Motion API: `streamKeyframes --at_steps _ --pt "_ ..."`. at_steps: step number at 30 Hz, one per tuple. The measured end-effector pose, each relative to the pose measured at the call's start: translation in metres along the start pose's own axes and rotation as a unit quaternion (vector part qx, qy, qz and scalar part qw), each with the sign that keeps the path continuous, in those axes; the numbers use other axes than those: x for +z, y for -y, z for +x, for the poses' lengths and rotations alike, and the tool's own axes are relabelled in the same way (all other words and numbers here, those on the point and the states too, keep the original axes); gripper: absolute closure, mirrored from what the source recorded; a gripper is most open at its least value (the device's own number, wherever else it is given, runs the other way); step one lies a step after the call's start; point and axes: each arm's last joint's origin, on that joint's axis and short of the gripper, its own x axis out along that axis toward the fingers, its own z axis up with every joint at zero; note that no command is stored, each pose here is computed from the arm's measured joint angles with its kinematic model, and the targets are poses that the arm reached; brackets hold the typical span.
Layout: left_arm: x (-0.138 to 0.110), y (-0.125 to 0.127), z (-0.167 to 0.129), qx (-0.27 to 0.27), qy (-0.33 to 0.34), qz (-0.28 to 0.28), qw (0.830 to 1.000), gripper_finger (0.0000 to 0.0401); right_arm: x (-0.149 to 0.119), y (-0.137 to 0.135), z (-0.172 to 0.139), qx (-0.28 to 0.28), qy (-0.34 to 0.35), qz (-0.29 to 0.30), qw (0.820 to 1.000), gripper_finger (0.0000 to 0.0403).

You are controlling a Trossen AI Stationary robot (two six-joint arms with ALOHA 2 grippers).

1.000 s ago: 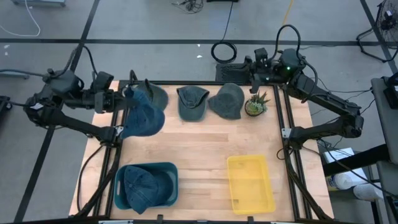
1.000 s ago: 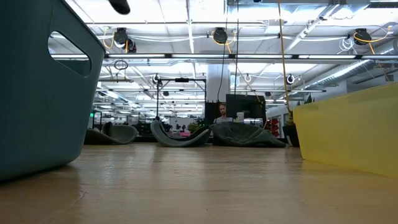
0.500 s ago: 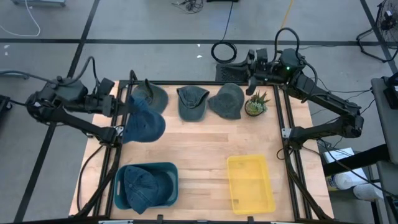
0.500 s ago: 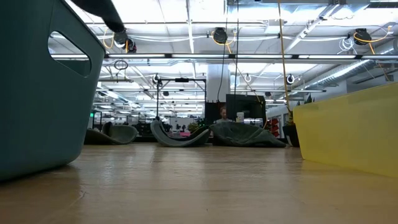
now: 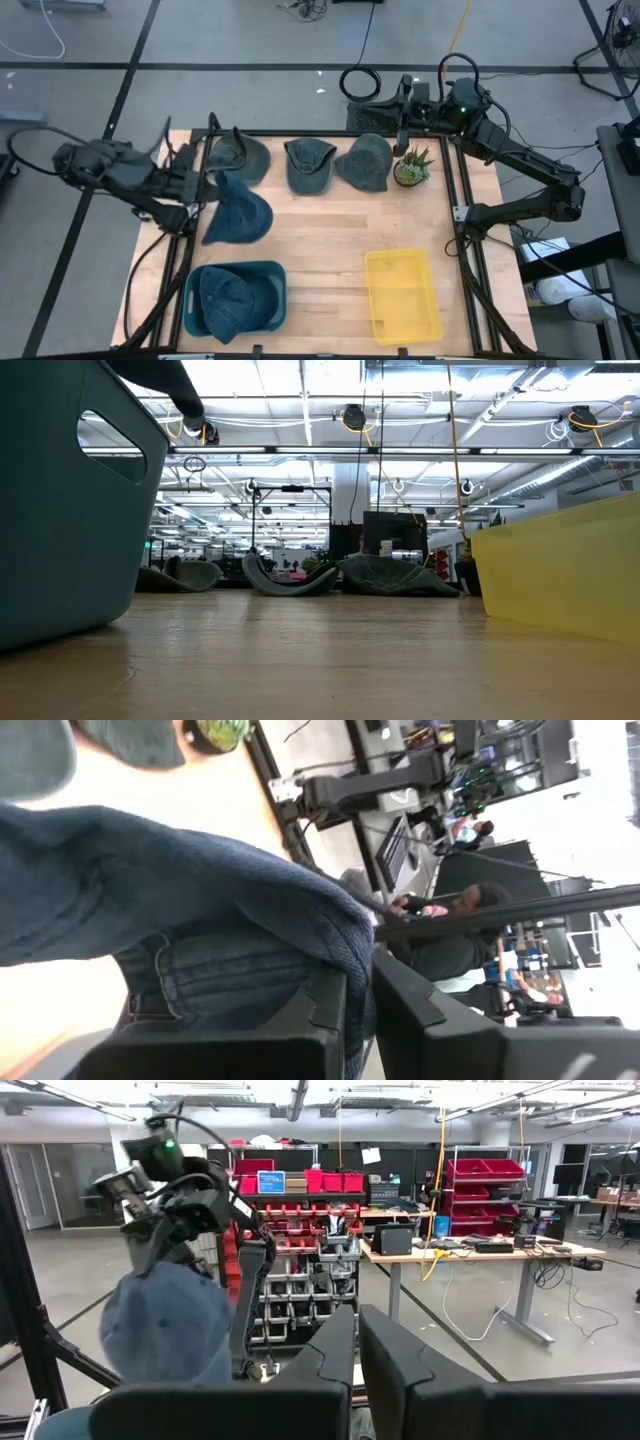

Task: Pick & Place hat
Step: Put the dark blue cap into the blue bin

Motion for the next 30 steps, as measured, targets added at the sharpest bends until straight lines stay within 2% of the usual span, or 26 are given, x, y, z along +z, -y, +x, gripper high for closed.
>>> streamKeyframes --at_steps 13,24,30 --pt "-0.043 0.010 0.021 0.019 -0.013 -0.042 0.999 0.0372 -0.002 0.000 0.000 0.000 -0.008 0.017 1.000 0.0397" --pt "-0.105 0.015 0.029 0.018 0.018 -0.083 0.996 0.0372 -0.008 0.000 0.000 -0.003 -0.039 0.029 0.999 0.0397" --pt "-0.144 0.012 0.035 0.019 0.026 -0.118 0.993 0.0372 -0.008 0.002 0.000 -0.028 -0.037 0.028 0.999 0.0397"
